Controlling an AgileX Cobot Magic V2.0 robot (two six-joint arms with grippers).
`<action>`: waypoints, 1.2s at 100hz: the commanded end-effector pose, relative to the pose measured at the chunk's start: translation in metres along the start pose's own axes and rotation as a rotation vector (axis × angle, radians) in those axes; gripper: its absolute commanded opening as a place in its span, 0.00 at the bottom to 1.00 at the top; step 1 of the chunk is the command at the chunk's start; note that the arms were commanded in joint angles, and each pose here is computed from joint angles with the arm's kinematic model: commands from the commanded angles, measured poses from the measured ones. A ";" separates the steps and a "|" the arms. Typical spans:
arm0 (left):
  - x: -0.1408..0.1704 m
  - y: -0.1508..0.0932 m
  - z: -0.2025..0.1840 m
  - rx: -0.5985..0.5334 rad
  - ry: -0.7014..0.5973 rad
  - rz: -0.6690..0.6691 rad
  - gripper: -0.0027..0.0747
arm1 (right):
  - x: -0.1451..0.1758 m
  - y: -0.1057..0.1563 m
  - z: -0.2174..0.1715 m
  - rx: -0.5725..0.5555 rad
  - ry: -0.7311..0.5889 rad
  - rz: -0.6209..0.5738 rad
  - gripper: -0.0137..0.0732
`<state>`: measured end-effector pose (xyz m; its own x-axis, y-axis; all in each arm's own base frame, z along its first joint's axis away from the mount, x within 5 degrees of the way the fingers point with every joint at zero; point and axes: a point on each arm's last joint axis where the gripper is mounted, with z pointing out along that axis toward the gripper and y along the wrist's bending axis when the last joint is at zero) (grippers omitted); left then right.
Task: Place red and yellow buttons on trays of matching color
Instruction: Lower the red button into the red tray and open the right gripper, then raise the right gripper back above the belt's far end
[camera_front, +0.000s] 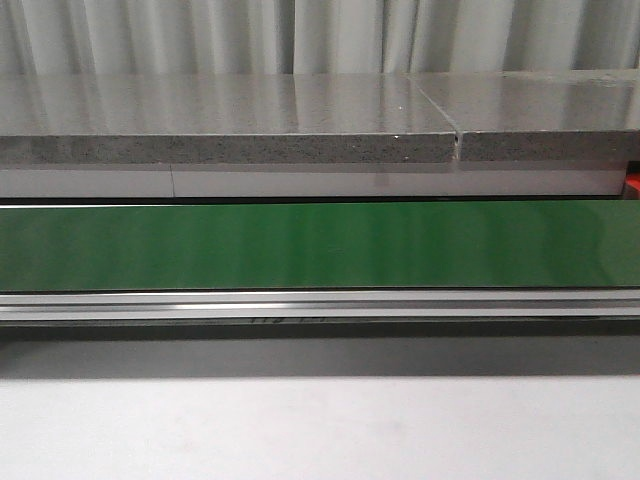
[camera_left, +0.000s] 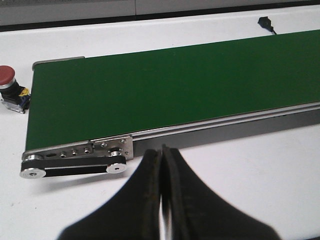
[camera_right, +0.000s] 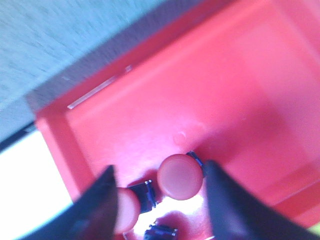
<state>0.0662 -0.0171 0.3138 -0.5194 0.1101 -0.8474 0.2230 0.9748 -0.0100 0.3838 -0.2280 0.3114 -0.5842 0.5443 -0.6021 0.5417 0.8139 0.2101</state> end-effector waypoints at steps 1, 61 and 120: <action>-0.013 -0.001 -0.005 0.008 -0.089 -0.011 0.01 | -0.016 0.018 -0.060 -0.030 -0.170 -0.043 0.33; -0.013 -0.001 -0.005 0.008 -0.089 -0.011 0.01 | 0.054 0.131 -0.160 -0.245 -0.248 -0.362 0.08; -0.013 -0.001 -0.005 0.008 -0.089 -0.011 0.01 | 0.135 0.140 -0.223 -0.393 -0.273 -0.492 0.08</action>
<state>0.0662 -0.0171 0.3138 -0.5194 0.1101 -0.8474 0.2230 0.9748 -0.0100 0.2650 0.0046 0.4120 -0.6164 0.0708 -0.7843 -0.0268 0.9935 0.1107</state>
